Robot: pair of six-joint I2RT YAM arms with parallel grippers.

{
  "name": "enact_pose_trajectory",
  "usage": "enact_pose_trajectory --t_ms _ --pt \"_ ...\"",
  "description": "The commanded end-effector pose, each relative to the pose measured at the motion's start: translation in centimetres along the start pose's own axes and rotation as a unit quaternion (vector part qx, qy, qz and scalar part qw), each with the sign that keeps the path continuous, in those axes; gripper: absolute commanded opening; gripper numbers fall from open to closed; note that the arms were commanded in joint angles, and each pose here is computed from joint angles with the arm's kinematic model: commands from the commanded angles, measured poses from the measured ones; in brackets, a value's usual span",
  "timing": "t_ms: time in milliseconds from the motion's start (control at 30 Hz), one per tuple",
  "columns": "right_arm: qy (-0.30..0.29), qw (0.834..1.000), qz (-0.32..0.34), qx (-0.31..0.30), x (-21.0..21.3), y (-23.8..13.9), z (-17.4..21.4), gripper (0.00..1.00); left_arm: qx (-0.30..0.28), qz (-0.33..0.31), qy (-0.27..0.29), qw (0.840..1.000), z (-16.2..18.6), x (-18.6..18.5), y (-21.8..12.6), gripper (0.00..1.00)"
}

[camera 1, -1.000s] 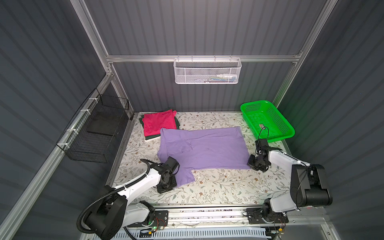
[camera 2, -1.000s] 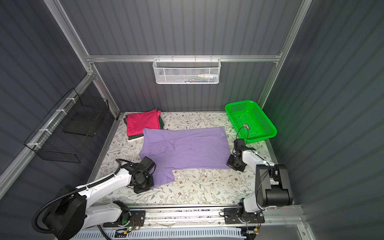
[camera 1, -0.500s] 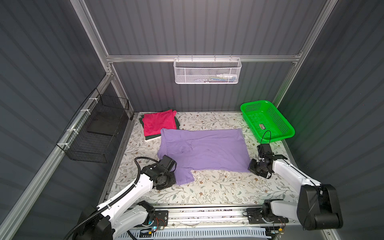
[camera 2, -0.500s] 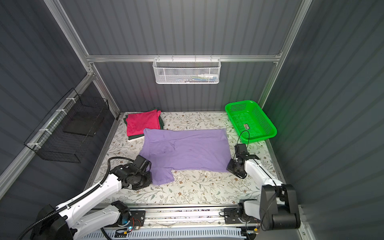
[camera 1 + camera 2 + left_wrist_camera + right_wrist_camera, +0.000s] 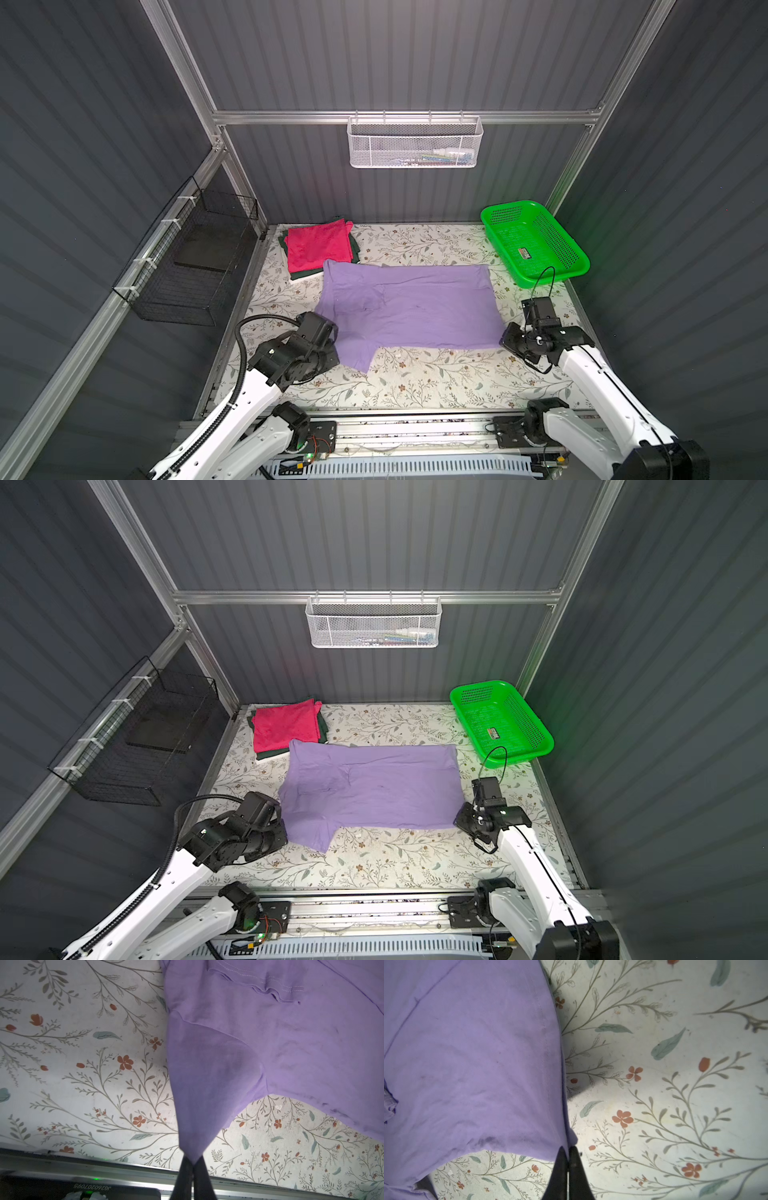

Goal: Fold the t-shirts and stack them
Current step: 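Grasp the nearer hem corners of the lavender shirt with both grippers, then lift the nearer hem and fold it away from the robot onto the far half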

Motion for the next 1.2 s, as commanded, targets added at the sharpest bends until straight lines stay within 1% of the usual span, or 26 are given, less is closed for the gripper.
enact_pose_trajectory --t_ms 0,133,233,367,500,633,767,867,1000,1167 --pt "0.021 1.000 0.003 -0.003 -0.4 -0.3 0.7 0.00 -0.016 -0.012 -0.006 1.000 -0.7 0.2 -0.8 0.00" --pt "0.012 1.000 0.011 -0.009 -0.2 -0.3 -0.3 0.00 -0.042 0.016 -0.005 0.999 -1.7 -1.2 -0.4 0.00" --pt "-0.001 1.000 0.011 -0.005 0.6 -0.1 -2.0 0.00 -0.057 0.028 0.004 0.998 -2.5 -2.5 0.1 0.00" --pt "-0.008 1.000 0.026 -0.013 1.0 0.3 -4.1 0.00 -0.094 0.013 0.002 0.996 -4.3 -3.4 0.2 0.00" --pt "-0.021 0.999 0.043 -0.004 1.1 1.4 -5.4 0.00 -0.131 0.004 -0.005 0.991 -5.9 -4.2 0.0 0.00" --pt "-0.027 0.999 0.044 0.002 1.3 2.5 -6.8 0.00 -0.162 -0.014 -0.010 0.987 -7.5 -4.9 0.0 0.00" --pt "-0.034 0.998 0.048 0.006 1.4 3.2 -8.0 0.00 -0.192 -0.020 -0.010 0.981 -9.5 -6.0 -0.4 0.00" --pt "-0.037 0.998 0.053 0.008 1.3 3.6 -8.9 0.00 -0.199 -0.021 -0.017 0.980 -11.1 -6.4 0.0 0.00" --pt "-0.036 0.998 0.056 0.005 1.3 4.0 -10.1 0.00 -0.193 -0.006 -0.031 0.981 -12.9 -7.0 1.1 0.00" --pt "-0.037 0.998 0.054 0.006 1.3 4.9 -11.4 0.00 -0.202 0.002 -0.020 0.979 -14.7 -8.7 2.0 0.00"
Point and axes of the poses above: each gripper's point midway between its finger pads, its own y axis out along the fingers, its own x axis along the line the jaws close on, z = x × y, the point moved 2 cm from there along -y, back along the fingers, and after that the axes turned 13 degrees about -y, right-handed, at the moved point
